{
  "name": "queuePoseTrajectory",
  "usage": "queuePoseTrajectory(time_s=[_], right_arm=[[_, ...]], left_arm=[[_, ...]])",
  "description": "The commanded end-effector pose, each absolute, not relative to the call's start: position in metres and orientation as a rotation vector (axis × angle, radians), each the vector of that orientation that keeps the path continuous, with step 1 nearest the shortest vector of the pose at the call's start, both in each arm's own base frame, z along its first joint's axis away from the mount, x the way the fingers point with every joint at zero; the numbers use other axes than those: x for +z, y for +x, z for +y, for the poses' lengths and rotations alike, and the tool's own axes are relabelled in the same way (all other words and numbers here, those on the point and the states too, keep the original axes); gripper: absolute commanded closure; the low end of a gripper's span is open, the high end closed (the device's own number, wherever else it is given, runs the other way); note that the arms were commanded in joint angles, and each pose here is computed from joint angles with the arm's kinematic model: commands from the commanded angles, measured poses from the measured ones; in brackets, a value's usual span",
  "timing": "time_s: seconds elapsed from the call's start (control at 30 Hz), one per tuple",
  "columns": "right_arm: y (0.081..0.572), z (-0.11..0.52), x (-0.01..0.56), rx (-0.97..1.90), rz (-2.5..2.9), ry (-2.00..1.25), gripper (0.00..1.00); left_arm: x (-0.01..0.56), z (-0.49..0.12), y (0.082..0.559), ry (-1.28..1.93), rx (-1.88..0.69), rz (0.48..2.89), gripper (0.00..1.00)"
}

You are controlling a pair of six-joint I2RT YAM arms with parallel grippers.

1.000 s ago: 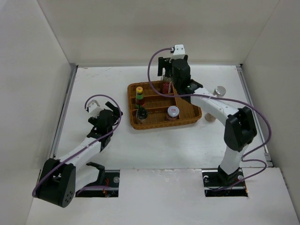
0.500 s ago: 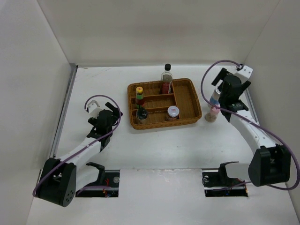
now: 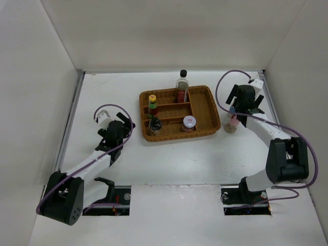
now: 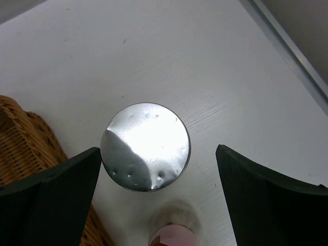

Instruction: Organize the condiment bottles

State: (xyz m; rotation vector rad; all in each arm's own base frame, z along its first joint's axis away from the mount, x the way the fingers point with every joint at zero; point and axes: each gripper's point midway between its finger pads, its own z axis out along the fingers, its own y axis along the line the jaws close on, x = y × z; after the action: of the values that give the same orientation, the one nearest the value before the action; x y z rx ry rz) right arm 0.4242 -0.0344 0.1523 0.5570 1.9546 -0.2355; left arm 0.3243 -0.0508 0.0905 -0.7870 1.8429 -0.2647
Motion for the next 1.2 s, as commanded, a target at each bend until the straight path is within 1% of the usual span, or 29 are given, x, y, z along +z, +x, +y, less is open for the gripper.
queuePoseTrajectory(time_s=[0.0,0.07,0.17,0.23,0.27,0.47,0.63,0.87,1.17], right_arm=[[0.445,-0.032,0.176,-0.183,1.885,0.557,0.01],[0.452,-0.035,0.178,-0.196,1.868,0.557,0.09],[0.462,-0.039,0.183,-0.206,1.851,0.554,0.33],[0.465,-0.039,0.196,-0.206,1.804,0.548,0.43],[0.466,-0.041,0.207,-0.211,1.765,0.546,0.45],[0.460,0.001,0.286,-0.193,1.578,0.412,0.46],[0.469,0.047,0.319,-0.087,1.544,0.306,0.45],[0.508,0.104,0.313,0.045,1.582,0.209,0.45],[0.532,0.140,0.274,0.113,1.654,0.167,0.44]], left_arm=[[0.100,-0.053,0.330,-0.791,-0.316,1.798,0.00],[0.103,-0.055,0.330,-0.785,-0.330,1.792,0.00],[0.103,-0.052,0.329,-0.793,-0.321,1.781,0.00],[0.102,-0.051,0.329,-0.794,-0.324,1.786,0.00],[0.103,-0.052,0.329,-0.792,-0.330,1.782,0.00],[0.102,-0.053,0.330,-0.789,-0.331,1.782,0.00],[0.101,-0.053,0.330,-0.788,-0.338,1.782,0.00],[0.103,-0.053,0.330,-0.785,-0.348,1.775,0.00],[0.099,-0.052,0.331,-0.788,-0.344,1.789,0.00]])
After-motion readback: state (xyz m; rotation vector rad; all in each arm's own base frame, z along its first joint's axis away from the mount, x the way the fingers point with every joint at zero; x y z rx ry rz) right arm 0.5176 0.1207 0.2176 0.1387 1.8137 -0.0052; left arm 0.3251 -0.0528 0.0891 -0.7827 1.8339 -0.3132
